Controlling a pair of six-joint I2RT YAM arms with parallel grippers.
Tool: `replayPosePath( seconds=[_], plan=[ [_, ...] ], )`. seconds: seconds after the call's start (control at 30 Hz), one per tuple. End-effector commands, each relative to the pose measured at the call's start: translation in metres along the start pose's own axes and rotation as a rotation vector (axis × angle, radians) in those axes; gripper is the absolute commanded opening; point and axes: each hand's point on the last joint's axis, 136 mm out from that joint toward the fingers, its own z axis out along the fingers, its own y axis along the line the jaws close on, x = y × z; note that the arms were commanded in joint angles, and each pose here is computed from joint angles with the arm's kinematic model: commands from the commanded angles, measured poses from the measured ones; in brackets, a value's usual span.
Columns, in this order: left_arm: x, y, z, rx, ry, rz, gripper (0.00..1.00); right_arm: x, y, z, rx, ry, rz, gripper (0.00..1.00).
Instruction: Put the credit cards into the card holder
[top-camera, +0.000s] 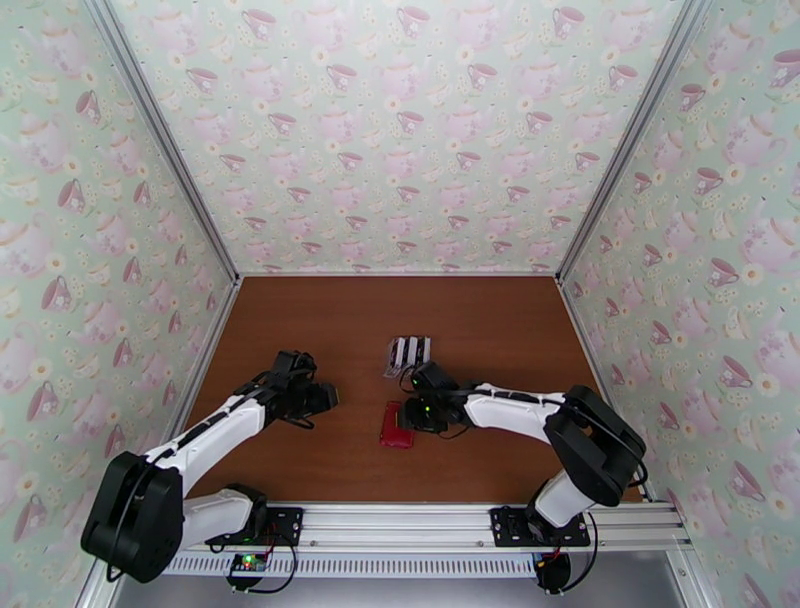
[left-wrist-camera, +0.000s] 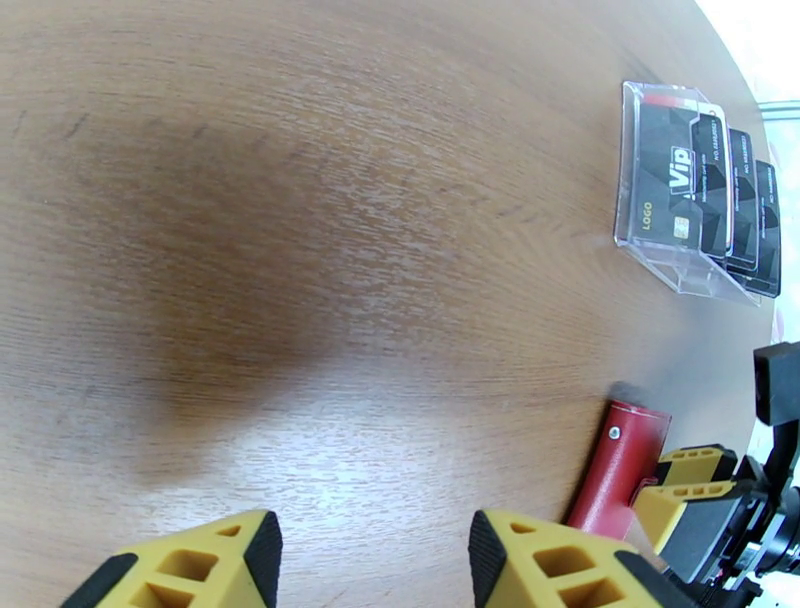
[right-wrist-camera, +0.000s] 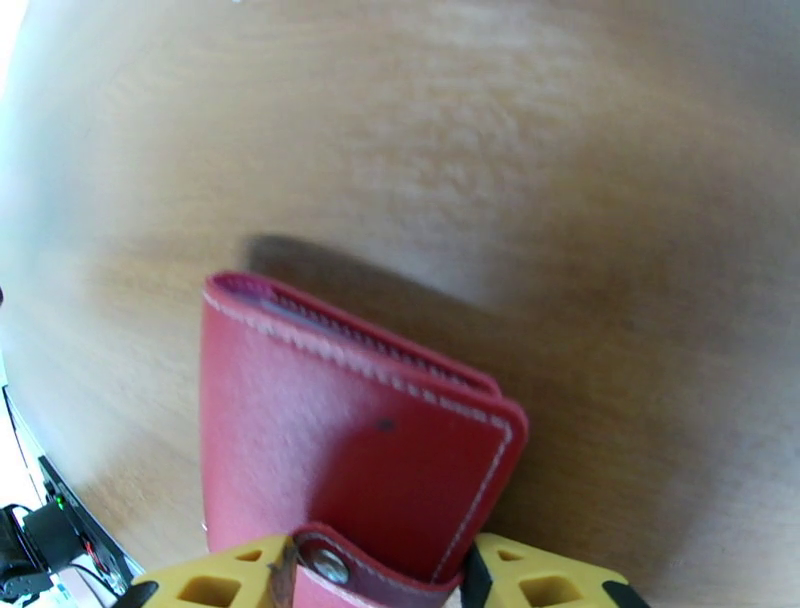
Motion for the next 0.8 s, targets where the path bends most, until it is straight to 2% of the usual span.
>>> replayPosePath(
  seconds=[0.0,0.3,0.47,0.53,0.67,0.77],
  plan=[
    [0.002,-0.002,-0.001,0.012,0.015,0.02,0.56,-0.008,0.006,0.004,0.004,-0.006,-0.032,0.49],
    [-0.002,-0.001,-0.007,0.011,0.006,0.024,0.57,-0.012,0.007,-0.002,0.027,-0.007,-0.046,0.51],
    [-0.008,-0.001,-0.013,0.009,-0.025,0.029,0.58,-0.025,0.003,-0.02,0.076,-0.061,-0.069,0.61],
    [-0.011,-0.001,-0.014,0.005,-0.031,0.031,0.63,-0.029,0.002,-0.025,0.077,-0.072,-0.074,0.64],
    [-0.02,0.0,-0.019,-0.012,-0.044,0.031,0.74,-0.039,0.0,-0.039,0.079,-0.126,-0.083,0.74],
    [-0.026,0.001,-0.025,-0.015,-0.065,0.029,0.91,-0.049,-0.003,-0.056,0.079,-0.171,-0.091,0.82]
  ],
)
